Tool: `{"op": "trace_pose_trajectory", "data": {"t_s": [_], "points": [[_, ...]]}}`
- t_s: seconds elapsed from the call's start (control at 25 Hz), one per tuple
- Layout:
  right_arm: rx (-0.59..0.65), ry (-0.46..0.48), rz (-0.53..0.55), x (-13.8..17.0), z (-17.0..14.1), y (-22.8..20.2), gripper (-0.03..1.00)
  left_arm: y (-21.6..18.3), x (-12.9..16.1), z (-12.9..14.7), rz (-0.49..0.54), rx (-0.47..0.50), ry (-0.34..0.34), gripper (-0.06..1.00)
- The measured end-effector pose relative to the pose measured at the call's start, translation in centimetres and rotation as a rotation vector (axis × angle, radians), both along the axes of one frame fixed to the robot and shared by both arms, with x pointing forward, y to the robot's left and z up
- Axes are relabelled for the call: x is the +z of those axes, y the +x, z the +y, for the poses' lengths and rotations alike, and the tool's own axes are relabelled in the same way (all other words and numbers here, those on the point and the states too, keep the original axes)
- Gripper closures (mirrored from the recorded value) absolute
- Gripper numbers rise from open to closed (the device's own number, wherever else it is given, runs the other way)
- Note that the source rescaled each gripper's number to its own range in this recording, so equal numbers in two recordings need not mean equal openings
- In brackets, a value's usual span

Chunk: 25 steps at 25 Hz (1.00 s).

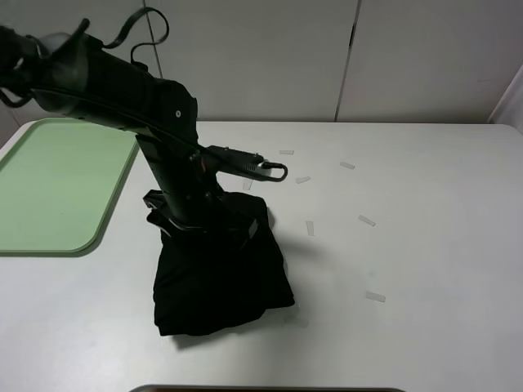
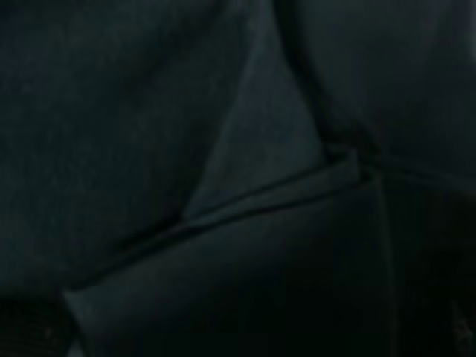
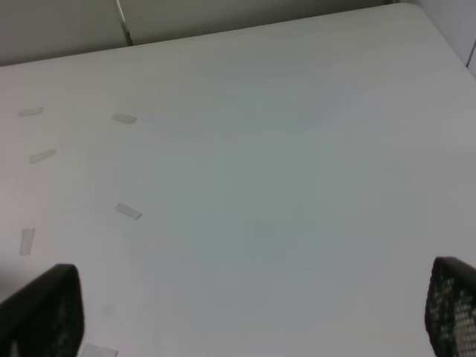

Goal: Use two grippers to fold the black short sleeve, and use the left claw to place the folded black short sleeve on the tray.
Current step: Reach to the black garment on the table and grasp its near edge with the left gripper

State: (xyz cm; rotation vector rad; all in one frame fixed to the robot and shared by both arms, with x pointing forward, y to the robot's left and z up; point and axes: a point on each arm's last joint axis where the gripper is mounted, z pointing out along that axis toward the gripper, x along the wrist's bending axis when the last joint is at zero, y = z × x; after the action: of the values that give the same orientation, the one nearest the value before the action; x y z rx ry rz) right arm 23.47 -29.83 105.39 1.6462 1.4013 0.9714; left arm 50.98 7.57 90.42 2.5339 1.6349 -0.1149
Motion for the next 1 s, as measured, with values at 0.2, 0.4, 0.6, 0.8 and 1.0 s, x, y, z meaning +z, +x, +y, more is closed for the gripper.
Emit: {"op": "trace_pose_trajectory", "data": {"t_s": [0.2,0.4,0.6,0.8,1.0], "points": [[0.000,0.000,0.000,0.0,0.0,0.0,-0.03,-0.3,-2.2,-1.5,0.002,-0.032,0.006,-0.06],[0.000,0.000,0.000,0.0,0.0,0.0,-0.03,-0.6,-3.2,-2.3,0.013,-0.063,0.025,-0.06],[0.000,0.000,0.000,0.0,0.0,0.0,-0.03,-0.6,-2.9,-2.6,0.010,-0.067,0.020,-0.06],[0.000,0.000,0.000,0.0,0.0,0.0,-0.03,-0.1,-1.2,-3.3,-0.014,-0.032,-0.030,-0.06],[0.000,0.000,0.000,0.0,0.0,0.0,-0.03,0.5,3.8,-3.5,-0.112,0.011,-0.059,-0.06]]}}
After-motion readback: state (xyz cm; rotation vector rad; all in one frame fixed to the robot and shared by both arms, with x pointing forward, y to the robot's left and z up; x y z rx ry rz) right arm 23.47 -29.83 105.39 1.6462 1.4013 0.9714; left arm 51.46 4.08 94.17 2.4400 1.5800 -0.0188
